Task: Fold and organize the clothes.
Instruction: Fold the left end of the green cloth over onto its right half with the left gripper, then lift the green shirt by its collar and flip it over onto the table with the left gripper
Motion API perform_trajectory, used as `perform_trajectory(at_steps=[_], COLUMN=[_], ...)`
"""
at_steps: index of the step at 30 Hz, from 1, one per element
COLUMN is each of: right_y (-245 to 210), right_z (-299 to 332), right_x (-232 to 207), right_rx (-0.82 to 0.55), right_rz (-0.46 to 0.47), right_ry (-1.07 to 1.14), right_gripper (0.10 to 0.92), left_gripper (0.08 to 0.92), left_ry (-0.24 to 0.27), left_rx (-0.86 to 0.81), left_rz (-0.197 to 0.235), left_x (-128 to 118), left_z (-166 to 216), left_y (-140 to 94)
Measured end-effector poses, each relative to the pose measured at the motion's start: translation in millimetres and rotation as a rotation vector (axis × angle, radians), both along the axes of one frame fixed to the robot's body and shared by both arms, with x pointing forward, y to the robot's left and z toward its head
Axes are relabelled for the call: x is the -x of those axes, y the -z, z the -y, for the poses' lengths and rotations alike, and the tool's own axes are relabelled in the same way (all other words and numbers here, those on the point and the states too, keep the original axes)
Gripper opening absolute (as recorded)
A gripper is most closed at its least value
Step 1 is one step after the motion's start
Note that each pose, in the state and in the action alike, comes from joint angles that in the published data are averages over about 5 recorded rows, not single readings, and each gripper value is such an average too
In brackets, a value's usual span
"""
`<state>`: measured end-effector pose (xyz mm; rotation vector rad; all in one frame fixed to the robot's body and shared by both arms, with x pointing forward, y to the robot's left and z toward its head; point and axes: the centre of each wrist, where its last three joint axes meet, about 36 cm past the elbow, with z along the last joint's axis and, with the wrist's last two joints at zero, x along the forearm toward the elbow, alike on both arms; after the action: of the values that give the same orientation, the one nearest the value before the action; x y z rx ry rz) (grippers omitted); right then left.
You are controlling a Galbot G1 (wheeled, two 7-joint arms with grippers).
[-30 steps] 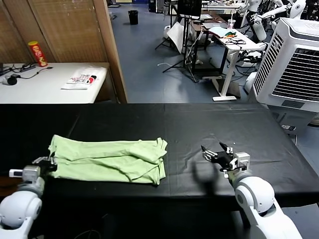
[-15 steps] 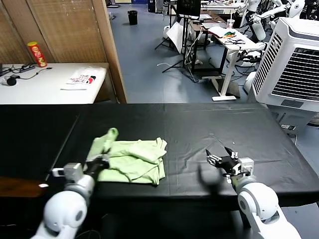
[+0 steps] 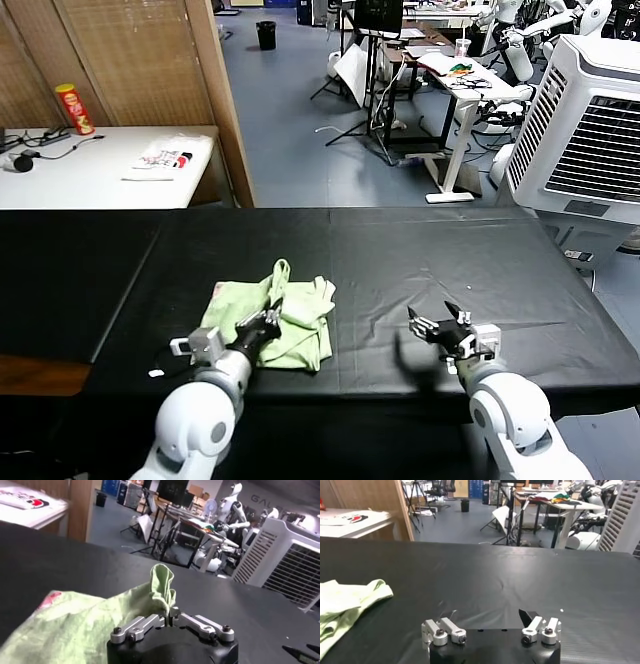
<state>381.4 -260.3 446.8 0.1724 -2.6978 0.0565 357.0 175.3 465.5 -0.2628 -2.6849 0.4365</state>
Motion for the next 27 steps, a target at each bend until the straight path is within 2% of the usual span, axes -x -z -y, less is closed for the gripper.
perform_trajectory(at_steps=[11, 14, 23, 25, 27], right_y=[3, 2, 1, 2, 3], right_z=[-9, -11, -22, -29, -37], right_x=[-1, -1, -6, -8, -12], right_rx=[-0.006, -0.005, -0.035, -0.051, -0.066], right_rz=[-0.003, -0.002, 0.014, 0.018, 0.025], right_ry=[-0.025, -0.036, -0.128, -0.162, -0.197], right_gripper=[0.798, 0.798, 0.798, 0.798, 0.798], left_gripper=[0.159, 0.211, 0.686, 0.758, 0.785], left_ry=[0.002, 0.015, 0.051, 0.05, 0.038], left_rx=[0.022, 0.031, 0.199, 0.22, 0.2], left_rz=[0.0, -0.001, -0.034, -0.023, 0.009], left_x=[-2, -1, 5, 7, 9], left_z=[19, 25, 36, 33, 25], left_y=[12, 17, 14, 11, 10])
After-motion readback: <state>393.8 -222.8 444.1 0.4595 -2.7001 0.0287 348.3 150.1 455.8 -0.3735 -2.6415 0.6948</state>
